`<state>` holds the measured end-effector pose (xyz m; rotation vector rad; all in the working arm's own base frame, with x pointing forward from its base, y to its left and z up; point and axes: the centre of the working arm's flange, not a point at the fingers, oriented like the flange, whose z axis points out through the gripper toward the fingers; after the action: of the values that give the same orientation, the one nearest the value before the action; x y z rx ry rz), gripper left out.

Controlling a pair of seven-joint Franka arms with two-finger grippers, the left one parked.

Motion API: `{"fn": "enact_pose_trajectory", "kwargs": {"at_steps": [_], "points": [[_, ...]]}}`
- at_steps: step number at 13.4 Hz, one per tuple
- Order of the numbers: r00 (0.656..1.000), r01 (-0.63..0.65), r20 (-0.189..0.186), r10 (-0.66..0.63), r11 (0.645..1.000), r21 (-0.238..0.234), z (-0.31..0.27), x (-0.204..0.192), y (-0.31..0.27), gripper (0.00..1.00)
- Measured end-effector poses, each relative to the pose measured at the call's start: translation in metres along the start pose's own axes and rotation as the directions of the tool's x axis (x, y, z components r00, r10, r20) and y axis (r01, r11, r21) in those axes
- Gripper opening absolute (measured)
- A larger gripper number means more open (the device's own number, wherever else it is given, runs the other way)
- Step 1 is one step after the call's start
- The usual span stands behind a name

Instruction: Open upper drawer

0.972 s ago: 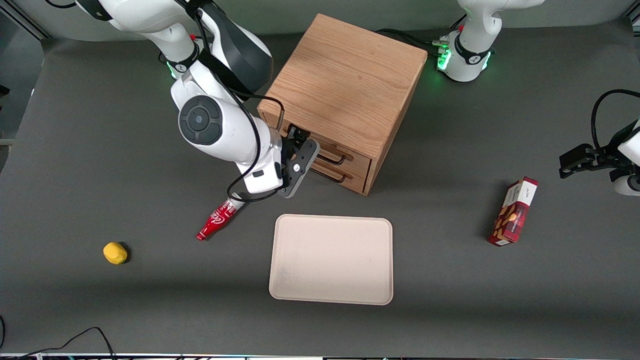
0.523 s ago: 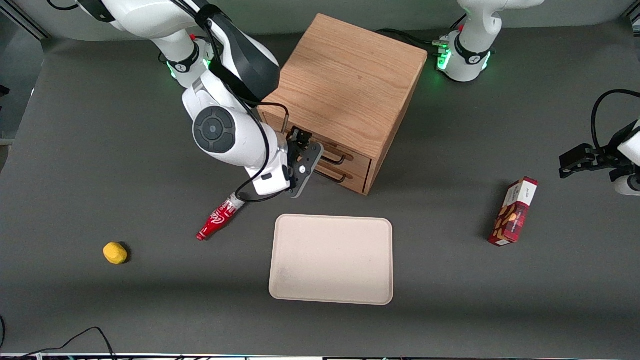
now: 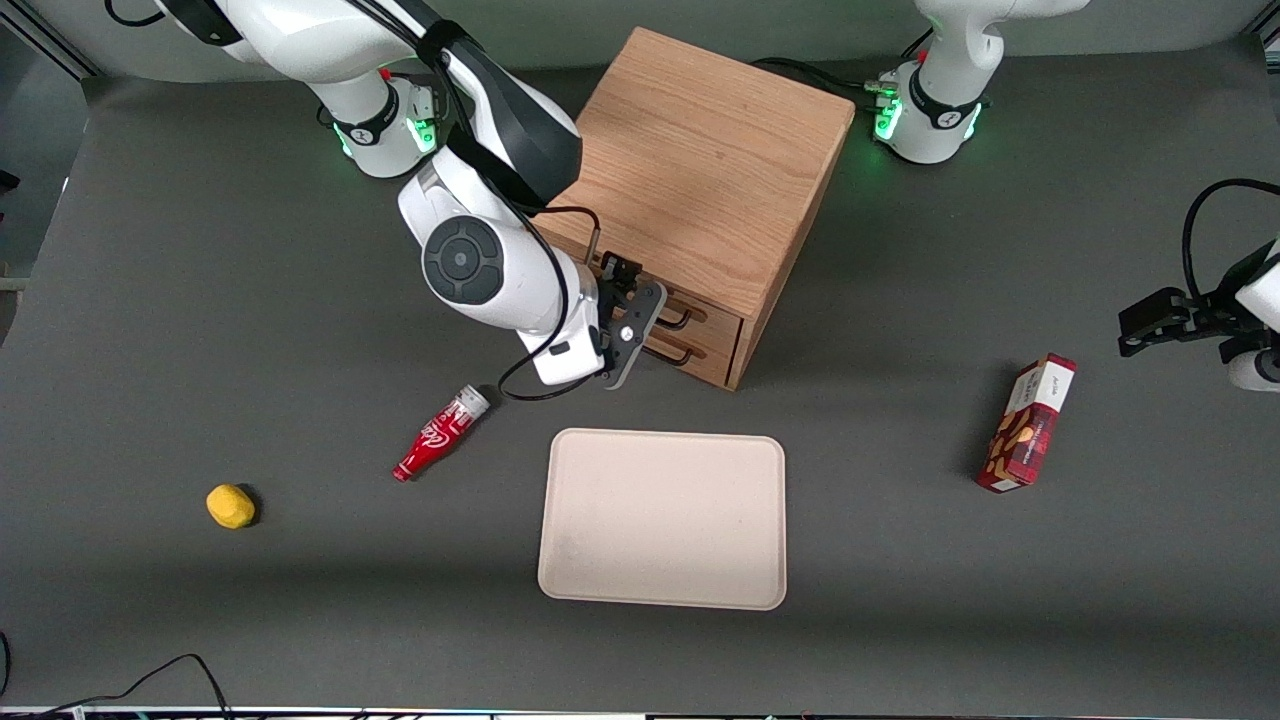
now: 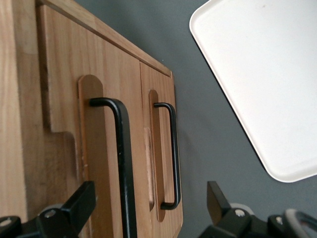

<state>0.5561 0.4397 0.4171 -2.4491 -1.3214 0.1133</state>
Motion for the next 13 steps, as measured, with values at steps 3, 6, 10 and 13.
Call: {"fn": "enact_pose_trajectory", "kwargs": {"at_steps": [3, 6, 10, 13], "points": [[1.000, -0.004, -0.017, 0.004, 1.000, -0.007, 0.006, 0.001, 0.003, 1.00], [1.000, 0.011, -0.024, -0.012, 1.000, -0.011, 0.008, 0.001, 0.004, 1.00], [0.999, 0.027, -0.028, -0.028, 0.999, -0.016, 0.016, -0.001, 0.014, 1.00], [0.998, 0.052, -0.027, -0.053, 0.998, -0.019, 0.016, -0.002, 0.019, 1.00]]}}
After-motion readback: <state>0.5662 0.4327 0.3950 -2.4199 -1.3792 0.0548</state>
